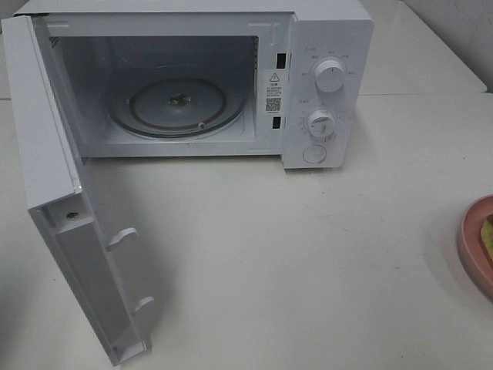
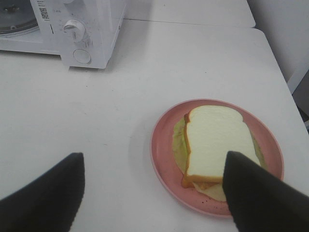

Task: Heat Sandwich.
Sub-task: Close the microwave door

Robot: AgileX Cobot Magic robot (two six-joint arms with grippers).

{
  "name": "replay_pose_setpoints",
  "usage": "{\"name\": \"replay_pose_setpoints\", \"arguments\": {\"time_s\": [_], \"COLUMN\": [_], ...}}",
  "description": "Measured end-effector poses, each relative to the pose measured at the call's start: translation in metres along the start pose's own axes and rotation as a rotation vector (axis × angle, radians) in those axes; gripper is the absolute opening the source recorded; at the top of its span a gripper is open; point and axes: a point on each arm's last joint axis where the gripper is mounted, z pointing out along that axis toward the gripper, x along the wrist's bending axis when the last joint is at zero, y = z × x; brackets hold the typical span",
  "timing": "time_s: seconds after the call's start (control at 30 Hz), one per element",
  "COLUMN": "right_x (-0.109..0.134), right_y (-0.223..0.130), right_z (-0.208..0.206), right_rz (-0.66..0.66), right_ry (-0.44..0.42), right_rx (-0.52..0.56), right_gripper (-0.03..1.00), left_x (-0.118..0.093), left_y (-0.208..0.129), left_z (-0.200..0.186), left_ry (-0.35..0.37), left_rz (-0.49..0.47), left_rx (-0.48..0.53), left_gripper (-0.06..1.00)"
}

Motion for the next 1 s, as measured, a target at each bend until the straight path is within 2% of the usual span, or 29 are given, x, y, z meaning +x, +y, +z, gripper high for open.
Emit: {"name": "replay_pose_setpoints", "arguments": {"time_s": [0.13, 0.17, 0.2, 0.3, 0.33, 0.6, 0.8, 0.87, 0.9, 1.0], "right_x": [0.0, 0.0, 0.0, 0.0, 0.0, 0.0, 0.0, 0.0, 0.0, 0.0], "right_y": [0.0, 0.0, 0.0, 0.0, 0.0, 0.0, 0.0, 0.0, 0.0, 0.0], "right_z": [0.0, 0.0, 0.0, 0.0, 0.0, 0.0, 0.0, 0.0, 0.0, 0.0], "right_rz": [0.0, 0.0, 0.0, 0.0, 0.0, 0.0, 0.0, 0.0, 0.0, 0.0], "right_ry": [0.0, 0.0, 0.0, 0.0, 0.0, 0.0, 0.0, 0.0, 0.0, 0.0], "right_rx": [0.0, 0.0, 0.0, 0.0, 0.0, 0.0, 0.0, 0.0, 0.0, 0.0], "right_gripper": [0.76, 0.76, 0.76, 0.76, 0.76, 0.76, 0.76, 0.76, 0.76, 0.76], "left_x": [0.003, 0.003, 0.004, 0.004, 0.004, 0.0, -0.007, -0.014, -0.014, -0.023], "left_y": [-0.001, -0.001, -0.002, -0.002, -0.003, -0.002, -0.006, -0.003, -0.003, 0.005], "left_z": [0.029, 0.029, 0.039, 0.048, 0.058, 0.098, 0.118, 0.125, 0.125, 0.135], "left_ry": [0.017, 0.017, 0.022, 0.024, 0.022, -0.022, -0.109, -0.187, -0.187, -0.289], "left_rz": [0.018, 0.018, 0.032, 0.049, 0.074, 0.148, 0.14, 0.173, 0.173, 0.187], "left_rx": [-0.134, -0.134, -0.186, -0.236, -0.282, -0.337, -0.337, -0.352, -0.352, -0.381], "left_gripper": [0.0, 0.0, 0.0, 0.0, 0.0, 0.0, 0.0, 0.0, 0.0, 0.0]}}
